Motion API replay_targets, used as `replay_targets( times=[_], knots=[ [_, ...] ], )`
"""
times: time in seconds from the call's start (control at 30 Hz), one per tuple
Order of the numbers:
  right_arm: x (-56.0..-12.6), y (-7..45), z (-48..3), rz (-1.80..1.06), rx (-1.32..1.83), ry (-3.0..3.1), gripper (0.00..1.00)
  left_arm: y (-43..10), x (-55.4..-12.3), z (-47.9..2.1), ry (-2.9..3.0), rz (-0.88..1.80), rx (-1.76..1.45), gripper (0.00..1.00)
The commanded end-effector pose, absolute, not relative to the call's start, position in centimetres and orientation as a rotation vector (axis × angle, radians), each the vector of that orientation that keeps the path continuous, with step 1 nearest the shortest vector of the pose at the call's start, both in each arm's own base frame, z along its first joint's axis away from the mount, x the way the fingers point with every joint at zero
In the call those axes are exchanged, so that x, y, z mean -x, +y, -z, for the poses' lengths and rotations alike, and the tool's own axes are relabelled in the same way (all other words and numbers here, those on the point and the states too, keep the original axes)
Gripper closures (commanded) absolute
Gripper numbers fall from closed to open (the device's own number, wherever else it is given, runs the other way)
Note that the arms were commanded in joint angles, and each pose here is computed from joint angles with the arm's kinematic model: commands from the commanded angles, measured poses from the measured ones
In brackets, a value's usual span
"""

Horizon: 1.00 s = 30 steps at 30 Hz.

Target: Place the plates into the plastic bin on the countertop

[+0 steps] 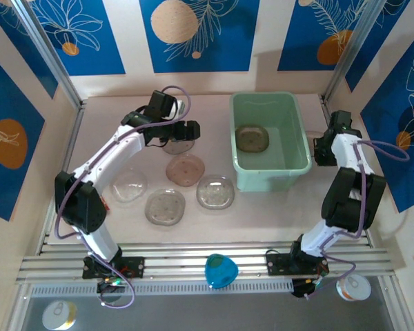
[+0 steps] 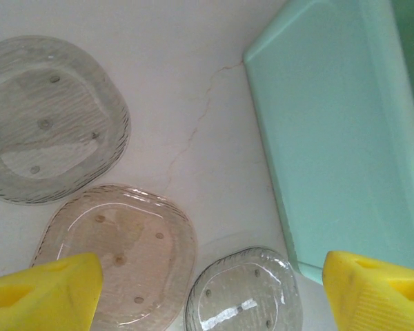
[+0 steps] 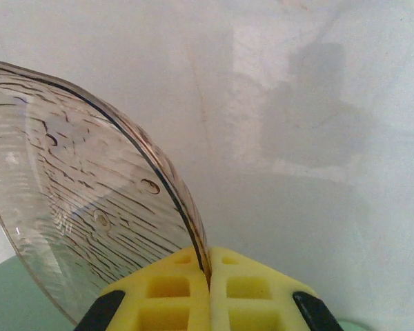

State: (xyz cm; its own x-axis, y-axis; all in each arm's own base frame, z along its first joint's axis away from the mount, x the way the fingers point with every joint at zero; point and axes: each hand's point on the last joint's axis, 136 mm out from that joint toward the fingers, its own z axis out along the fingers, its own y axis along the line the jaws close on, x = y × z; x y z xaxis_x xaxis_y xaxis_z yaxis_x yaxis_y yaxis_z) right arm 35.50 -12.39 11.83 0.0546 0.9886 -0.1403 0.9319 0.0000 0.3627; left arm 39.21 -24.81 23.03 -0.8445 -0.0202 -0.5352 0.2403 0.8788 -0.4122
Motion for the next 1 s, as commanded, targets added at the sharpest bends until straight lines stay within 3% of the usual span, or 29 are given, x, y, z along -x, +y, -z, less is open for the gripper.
replay_targets(
  times=[0.0, 0.3, 0.63, 0.97],
  knots=[
    [-33.4, -13.2, -13.4, -0.19, -2.002, 1.858, 1.0, -24.6, -38.3, -24.7, 2.467, 0.625, -0.196, 0.17],
    [-31.0, -15.0, -18.1, -0.206, -1.919, 1.771, 1.0, -24.8, -37.6, -27.4, 2.393, 0.646, -0.226, 0.17],
    [-31.1, -15.3, -27.1, -0.245, -1.695, 1.651, 1.0, -28.7, -38.3, -31.6, 2.277, 0.763, -0.308, 0.16],
    [-34.0, -5.4, -31.4, -0.597, -1.481, 1.783, 1.0, -35.1, -39.1, -35.3, 2.137, 0.975, -0.344, 0.14]
  ],
)
